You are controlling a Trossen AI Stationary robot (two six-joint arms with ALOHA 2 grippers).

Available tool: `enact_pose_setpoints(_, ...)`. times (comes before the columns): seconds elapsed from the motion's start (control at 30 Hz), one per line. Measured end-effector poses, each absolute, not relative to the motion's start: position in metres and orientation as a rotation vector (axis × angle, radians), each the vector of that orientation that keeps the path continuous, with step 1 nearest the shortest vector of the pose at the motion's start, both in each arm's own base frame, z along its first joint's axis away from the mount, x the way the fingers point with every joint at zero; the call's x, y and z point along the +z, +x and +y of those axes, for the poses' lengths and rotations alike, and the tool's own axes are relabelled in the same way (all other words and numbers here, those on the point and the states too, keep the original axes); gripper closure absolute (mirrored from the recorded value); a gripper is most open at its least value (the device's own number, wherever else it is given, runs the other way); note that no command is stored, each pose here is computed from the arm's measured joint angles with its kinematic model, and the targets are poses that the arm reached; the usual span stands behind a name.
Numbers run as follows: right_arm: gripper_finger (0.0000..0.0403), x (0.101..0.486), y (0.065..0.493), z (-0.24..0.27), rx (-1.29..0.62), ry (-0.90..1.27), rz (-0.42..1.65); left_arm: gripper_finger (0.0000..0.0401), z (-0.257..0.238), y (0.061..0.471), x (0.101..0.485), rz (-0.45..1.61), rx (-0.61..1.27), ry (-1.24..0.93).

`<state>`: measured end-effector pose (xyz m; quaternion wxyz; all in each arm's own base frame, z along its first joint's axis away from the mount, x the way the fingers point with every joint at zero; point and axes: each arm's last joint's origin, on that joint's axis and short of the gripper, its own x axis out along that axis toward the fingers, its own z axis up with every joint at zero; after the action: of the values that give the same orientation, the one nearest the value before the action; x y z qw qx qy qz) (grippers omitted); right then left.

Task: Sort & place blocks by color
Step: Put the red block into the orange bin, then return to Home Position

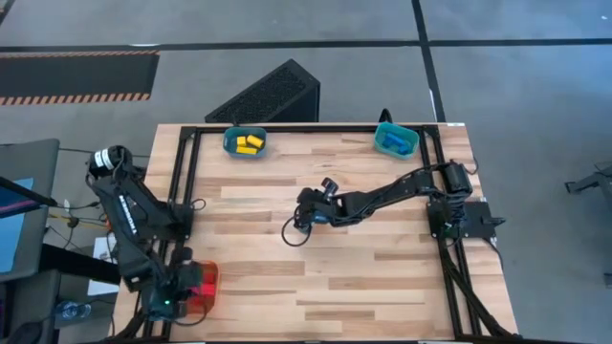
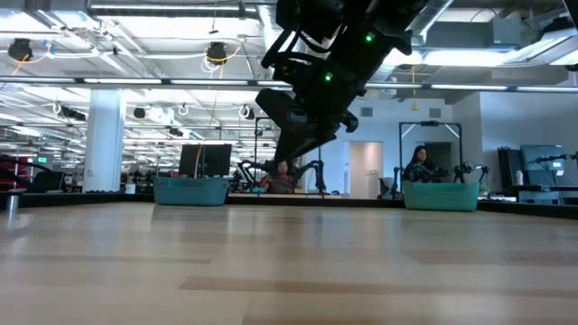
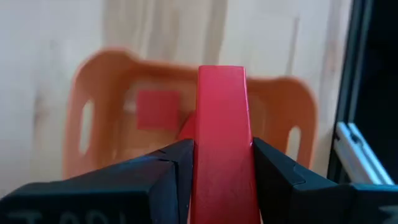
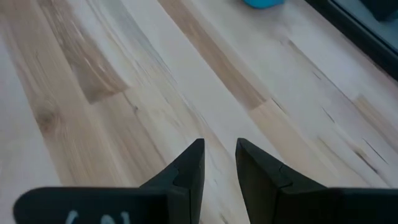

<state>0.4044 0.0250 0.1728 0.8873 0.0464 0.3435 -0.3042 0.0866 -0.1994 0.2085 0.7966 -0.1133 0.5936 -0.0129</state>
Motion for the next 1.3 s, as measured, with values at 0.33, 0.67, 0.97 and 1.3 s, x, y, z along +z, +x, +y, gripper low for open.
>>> enact_pose_setpoints(0.33,0.0290,0.176,0.408,0.023,-0.628,0.121,0.665,0.0264,-0.196,0.064,0.204,1.311,0.159,-0.343)
enact_pose_setpoints(0.67,0.0290,0.173,0.407,0.029,-0.514,0.163,0.727,0.0164,-0.184,0.066,0.203,1.276,0.226,-0.212)
enact_pose_setpoints(0.97,0.0290,0.192,0.418,0.036,-0.306,0.160,0.603,0.0169,-0.170,0.082,0.223,0.624,0.232,0.037)
enact_pose_setpoints(1.3,0.0290,0.211,0.416,0.071,-0.054,0.003,0.524,0.0227,-0.151,0.092,0.193,0.381,0.343,0.113)
